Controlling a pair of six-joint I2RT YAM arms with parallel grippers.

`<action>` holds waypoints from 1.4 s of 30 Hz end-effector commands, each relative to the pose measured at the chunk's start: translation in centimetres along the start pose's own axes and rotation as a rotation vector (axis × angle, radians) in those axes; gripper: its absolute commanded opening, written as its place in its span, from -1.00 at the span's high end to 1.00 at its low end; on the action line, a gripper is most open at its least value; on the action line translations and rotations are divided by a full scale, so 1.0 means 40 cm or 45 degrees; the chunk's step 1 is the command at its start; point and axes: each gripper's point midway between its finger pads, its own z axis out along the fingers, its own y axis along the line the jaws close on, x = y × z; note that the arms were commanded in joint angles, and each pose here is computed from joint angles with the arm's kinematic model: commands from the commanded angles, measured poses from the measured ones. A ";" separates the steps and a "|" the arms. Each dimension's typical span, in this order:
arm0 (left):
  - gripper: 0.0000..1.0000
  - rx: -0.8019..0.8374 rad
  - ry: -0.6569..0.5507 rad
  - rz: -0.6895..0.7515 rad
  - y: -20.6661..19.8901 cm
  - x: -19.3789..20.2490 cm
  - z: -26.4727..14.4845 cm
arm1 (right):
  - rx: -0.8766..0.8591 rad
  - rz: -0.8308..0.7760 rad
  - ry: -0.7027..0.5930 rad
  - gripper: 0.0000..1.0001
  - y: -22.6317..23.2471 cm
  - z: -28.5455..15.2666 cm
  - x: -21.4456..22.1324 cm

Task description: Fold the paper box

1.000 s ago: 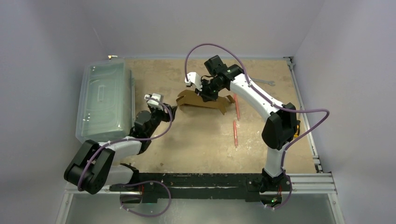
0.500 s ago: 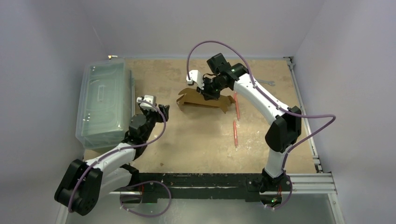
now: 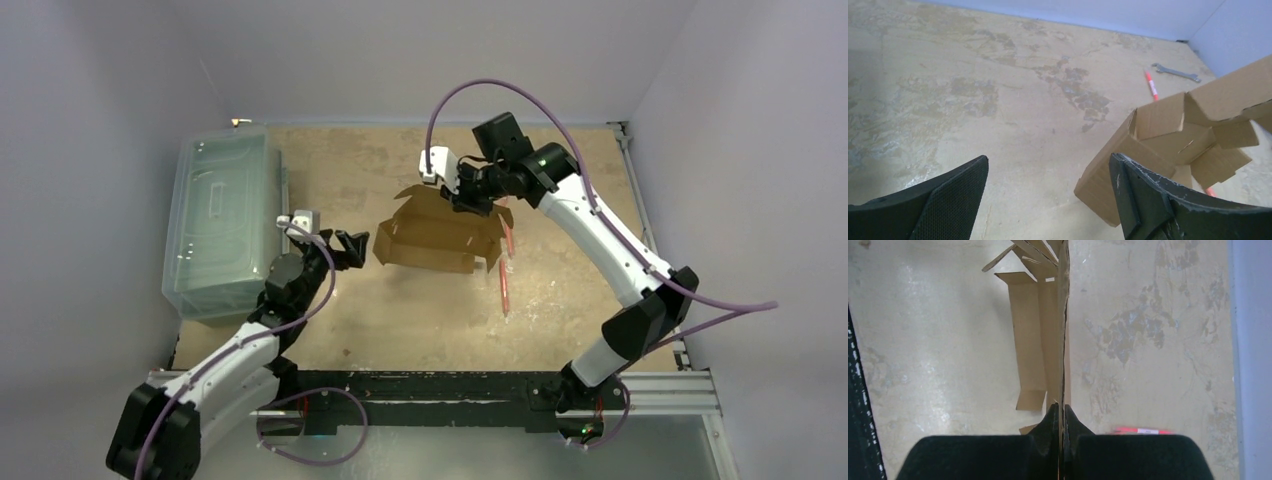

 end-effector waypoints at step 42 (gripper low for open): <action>-0.75 0.509 -0.046 0.205 -0.135 0.141 0.016 | -0.134 0.041 0.140 1.00 0.071 0.071 0.116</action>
